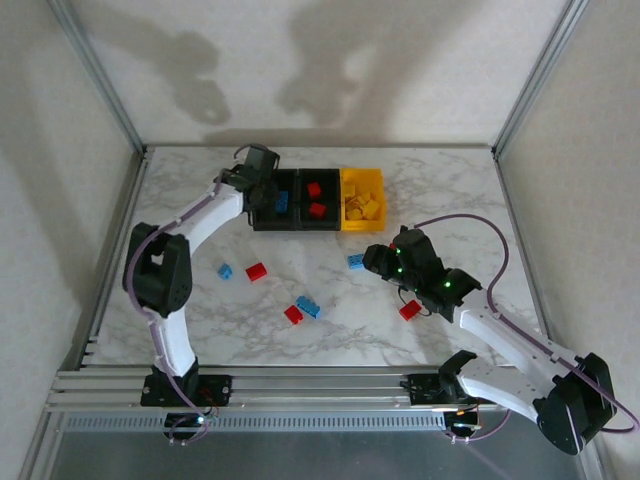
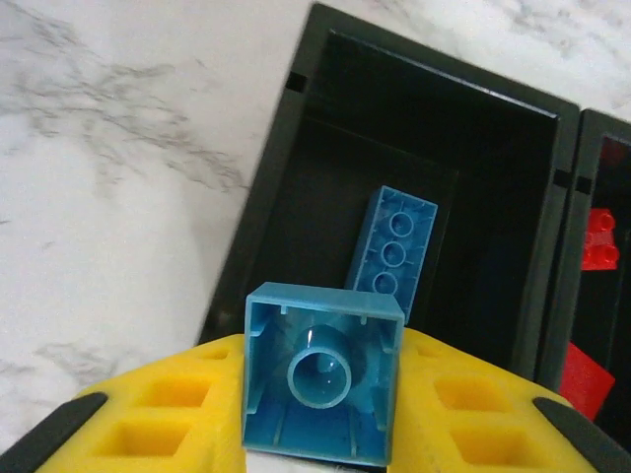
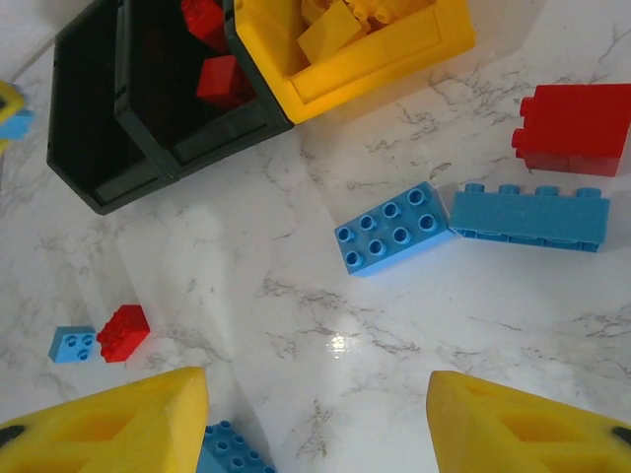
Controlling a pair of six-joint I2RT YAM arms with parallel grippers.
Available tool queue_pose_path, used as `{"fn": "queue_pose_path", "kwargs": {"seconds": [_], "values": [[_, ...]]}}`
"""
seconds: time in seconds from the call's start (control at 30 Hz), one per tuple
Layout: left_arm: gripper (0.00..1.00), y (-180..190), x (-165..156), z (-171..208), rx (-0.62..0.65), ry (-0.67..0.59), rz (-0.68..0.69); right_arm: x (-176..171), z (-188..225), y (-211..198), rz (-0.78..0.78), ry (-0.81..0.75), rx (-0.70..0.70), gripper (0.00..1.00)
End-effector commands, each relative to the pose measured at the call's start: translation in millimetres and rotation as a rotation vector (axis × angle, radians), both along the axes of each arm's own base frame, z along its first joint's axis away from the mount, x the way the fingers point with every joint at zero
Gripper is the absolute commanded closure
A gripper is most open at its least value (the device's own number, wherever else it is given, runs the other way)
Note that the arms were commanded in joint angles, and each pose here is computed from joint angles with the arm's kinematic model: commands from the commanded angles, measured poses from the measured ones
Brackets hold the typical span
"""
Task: Sort the legos into containers by color
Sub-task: Place the lego in the container, then pick up the lego from the middle-left of the table.
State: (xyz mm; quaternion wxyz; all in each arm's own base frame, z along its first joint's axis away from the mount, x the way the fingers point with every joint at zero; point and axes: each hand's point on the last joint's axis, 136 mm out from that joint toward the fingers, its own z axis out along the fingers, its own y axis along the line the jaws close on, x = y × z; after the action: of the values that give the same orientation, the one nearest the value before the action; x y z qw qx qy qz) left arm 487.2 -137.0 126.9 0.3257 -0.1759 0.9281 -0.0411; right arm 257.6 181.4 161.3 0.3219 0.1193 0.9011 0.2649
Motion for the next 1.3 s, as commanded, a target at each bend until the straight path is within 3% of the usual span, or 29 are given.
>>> {"fn": "queue_pose_path", "kwargs": {"seconds": [0.0, 0.2, 0.27, 0.47, 0.57, 0.67, 0.87, 1.0, 1.1, 1.27], "values": [[0.74, -17.2, 6.5, -16.9, 0.009, 0.053, -0.027, -7.7, -3.1, -2.8, -0.007, 0.018, 0.009, 0.40], [0.69, -33.2, 23.0, -28.0, 0.040, 0.072, -0.043, -9.6, -2.8, -6.6, -0.019, 0.018, 0.003, 0.40], [0.61, -33.9, 25.9, -27.9, 0.041, 0.074, -0.037, -9.3, -2.0, -7.1, -0.024, 0.015, 0.004, 0.40], [0.45, -34.0, 23.3, -0.7, 0.023, 0.028, -0.043, -6.7, 0.6, -5.0, -0.017, 0.012, -0.002, 0.40], [0.44, -30.8, 15.0, 17.5, 0.010, -0.001, -0.046, -4.4, 2.7, -3.1, -0.009, 0.008, -0.008, 0.40], [0.44, -24.5, -0.9, 40.2, 0.000, -0.035, -0.049, -2.2, 3.3, 0.4, 0.006, 0.005, -0.013, 0.40], [0.33, 7.5, -55.8, 61.0, 0.023, -0.062, -0.025, 2.6, 4.8, 7.6, 0.032, -0.007, -0.011, 0.40], [0.27, 35.8, -101.3, 40.7, 0.036, -0.017, 0.036, 5.2, 4.2, 12.7, 0.054, -0.015, -0.013, 0.39], [0.13, 56.0, -132.6, 21.0, 0.035, 0.009, 0.112, 7.9, 2.8, 18.3, 0.070, -0.013, -0.011, 0.38], [0.10, 73.9, -167.3, -17.6, 0.016, 0.067, 0.211, 11.0, 0.7, 25.7, 0.089, -0.008, -0.012, 0.38]]}}
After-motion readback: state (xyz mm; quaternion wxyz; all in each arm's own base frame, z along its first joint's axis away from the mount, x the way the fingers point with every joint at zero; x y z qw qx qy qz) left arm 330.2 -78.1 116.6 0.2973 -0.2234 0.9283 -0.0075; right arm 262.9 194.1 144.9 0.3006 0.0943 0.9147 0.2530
